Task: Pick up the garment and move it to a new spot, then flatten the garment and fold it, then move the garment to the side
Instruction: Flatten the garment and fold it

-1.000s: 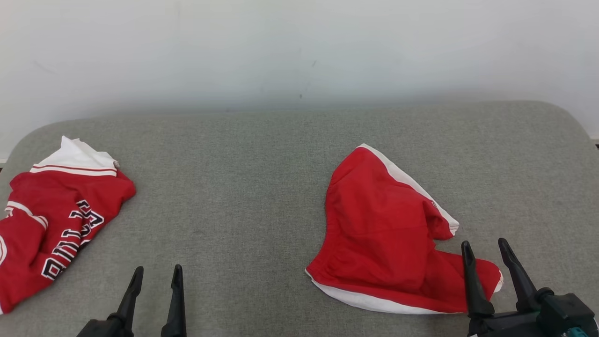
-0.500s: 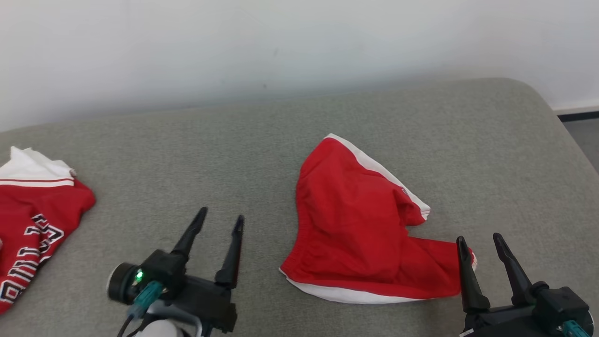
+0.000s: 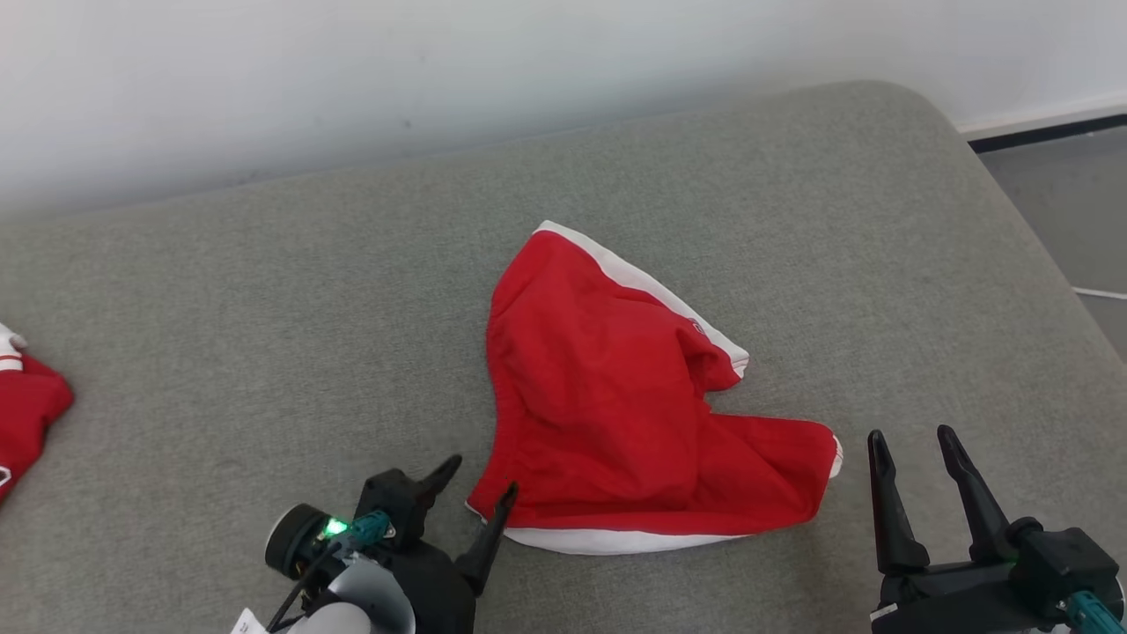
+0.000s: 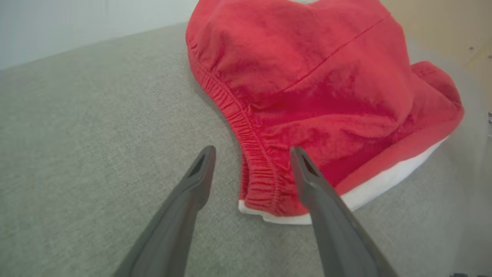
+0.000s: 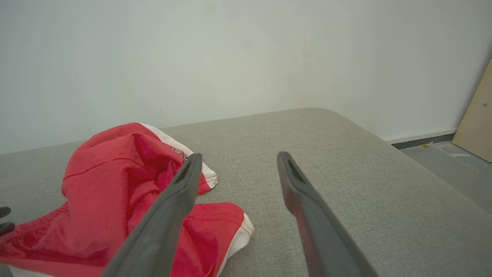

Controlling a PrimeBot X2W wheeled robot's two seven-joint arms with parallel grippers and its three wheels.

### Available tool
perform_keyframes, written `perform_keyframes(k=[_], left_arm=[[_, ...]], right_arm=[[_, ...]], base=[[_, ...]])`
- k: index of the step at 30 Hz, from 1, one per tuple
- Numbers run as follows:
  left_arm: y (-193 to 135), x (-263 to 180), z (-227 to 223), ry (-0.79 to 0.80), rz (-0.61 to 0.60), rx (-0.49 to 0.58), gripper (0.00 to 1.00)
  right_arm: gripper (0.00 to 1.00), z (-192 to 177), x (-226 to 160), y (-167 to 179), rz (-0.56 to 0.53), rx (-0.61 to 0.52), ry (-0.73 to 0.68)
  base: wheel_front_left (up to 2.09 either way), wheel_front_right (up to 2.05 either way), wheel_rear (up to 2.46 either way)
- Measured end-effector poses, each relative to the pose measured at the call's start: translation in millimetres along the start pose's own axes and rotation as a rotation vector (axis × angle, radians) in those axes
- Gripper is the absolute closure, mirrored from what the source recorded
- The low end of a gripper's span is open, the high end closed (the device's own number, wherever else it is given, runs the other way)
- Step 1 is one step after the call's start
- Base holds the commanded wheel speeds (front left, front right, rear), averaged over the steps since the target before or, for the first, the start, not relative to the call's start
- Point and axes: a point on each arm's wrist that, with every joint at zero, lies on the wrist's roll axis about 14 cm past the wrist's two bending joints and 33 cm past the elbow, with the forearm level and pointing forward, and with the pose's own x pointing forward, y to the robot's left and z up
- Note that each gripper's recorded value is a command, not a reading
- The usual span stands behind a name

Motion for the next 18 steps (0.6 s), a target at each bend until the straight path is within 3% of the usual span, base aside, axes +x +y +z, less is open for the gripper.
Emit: perform_keyframes(k=[6, 7, 8, 14, 18], left_arm=[[-4, 1, -29, 0.113, -0.035, -0.026, 0.02], [-6, 1, -31, 0.119, -0.043, -0.027, 0.55], [-7, 2, -31, 0.118, -0.048, -0.033, 1.0], [-3, 4, -20, 0.065, -0.033, -0.049, 1.0], [15, -3, -10, 0.004, 0.042, -0.07, 1.0]], right_arm=[[0.0, -2, -1, -8, -0.025, -0.005, 0.009], [0.0, -2, -1, -8, -0.028, -0.005, 0.009], [0.0, -2, -1, -9, -0.029, -0.005, 0.009], [0.0, 0, 2, -8, -0.027, -0.002, 0.0], [0.0, -3, 5, -2, -0.009, 0.001, 0.007]], base=[[0.0, 0.0, 0.0], [0.0, 0.0, 0.0], [0.0, 0.0, 0.0], [0.0, 0.0, 0.0], [0.0, 0.0, 0.0]])
